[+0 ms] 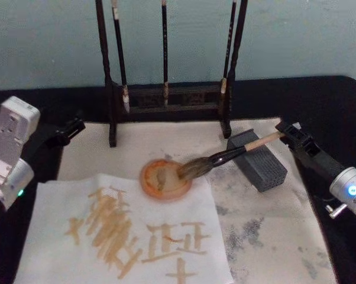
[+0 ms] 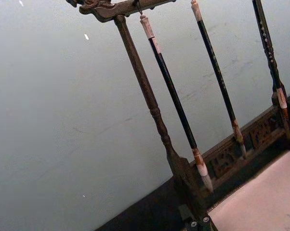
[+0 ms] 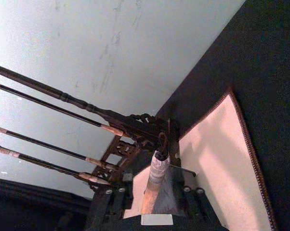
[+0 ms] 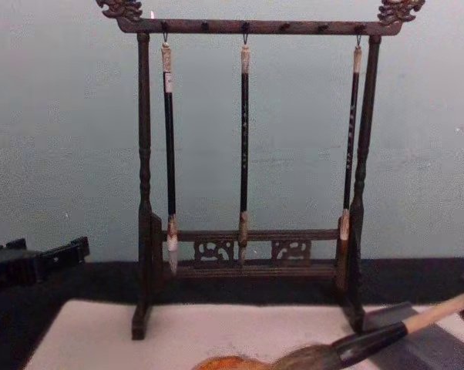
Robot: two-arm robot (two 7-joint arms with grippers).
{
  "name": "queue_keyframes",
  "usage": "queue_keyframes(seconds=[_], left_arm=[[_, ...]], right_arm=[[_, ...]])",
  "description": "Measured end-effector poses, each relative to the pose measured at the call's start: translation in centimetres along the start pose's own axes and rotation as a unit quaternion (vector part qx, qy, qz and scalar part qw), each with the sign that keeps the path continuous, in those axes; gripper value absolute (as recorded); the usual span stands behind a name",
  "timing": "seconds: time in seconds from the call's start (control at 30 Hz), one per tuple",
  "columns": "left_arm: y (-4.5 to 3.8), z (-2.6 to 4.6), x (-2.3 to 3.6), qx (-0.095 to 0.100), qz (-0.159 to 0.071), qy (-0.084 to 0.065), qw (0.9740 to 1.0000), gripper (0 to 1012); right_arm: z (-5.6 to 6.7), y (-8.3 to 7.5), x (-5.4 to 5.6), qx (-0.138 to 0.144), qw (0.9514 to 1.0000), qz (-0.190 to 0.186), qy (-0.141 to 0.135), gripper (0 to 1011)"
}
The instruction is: Pick up the brush from the inkstone, write on the paper, then place the brush back to its original position.
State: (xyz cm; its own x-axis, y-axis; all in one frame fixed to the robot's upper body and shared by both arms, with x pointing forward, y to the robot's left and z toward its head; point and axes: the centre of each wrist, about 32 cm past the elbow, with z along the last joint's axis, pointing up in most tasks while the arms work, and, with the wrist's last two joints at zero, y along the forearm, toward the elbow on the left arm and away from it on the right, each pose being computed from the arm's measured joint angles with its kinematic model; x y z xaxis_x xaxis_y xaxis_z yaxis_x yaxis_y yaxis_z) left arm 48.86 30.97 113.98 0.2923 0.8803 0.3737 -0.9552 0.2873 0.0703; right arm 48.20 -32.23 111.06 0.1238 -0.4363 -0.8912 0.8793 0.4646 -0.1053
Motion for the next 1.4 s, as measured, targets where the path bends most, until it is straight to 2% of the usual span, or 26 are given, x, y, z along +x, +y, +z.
queue_keyframes(seconds=[0.03,0.13,0.17,0.4,1.4], left_arm=[[0.00,0.00,0.00,0.000,0.000,0.000,1.0000,1002],[0.00,0.00,0.00,0.000,0.000,0.000,1.0000,1002],[0.00,0.00,0.00,0.000,0.000,0.000,1.0000,1002],[0.00,0.00,0.00,0.000,0.000,0.000,1.0000,1002],[0.00,0.00,0.00,0.000,0.000,0.000,1.0000,1002]], right_arm=[[0.00,0.00,0.00,0.000,1.0000,0.000,0.000,485],[0.00,-0.01,0.01,0.000,1.0000,0.000,0.000,422],[0.00,-0.01,0.01,0.000,1.0000,0.000,0.000,358],[0.00,0.00,0.00,0.000,1.0000,0.000,0.000,159],[0.05,-0.04,0.00,0.002,1.0000,0.005,0.001,154]])
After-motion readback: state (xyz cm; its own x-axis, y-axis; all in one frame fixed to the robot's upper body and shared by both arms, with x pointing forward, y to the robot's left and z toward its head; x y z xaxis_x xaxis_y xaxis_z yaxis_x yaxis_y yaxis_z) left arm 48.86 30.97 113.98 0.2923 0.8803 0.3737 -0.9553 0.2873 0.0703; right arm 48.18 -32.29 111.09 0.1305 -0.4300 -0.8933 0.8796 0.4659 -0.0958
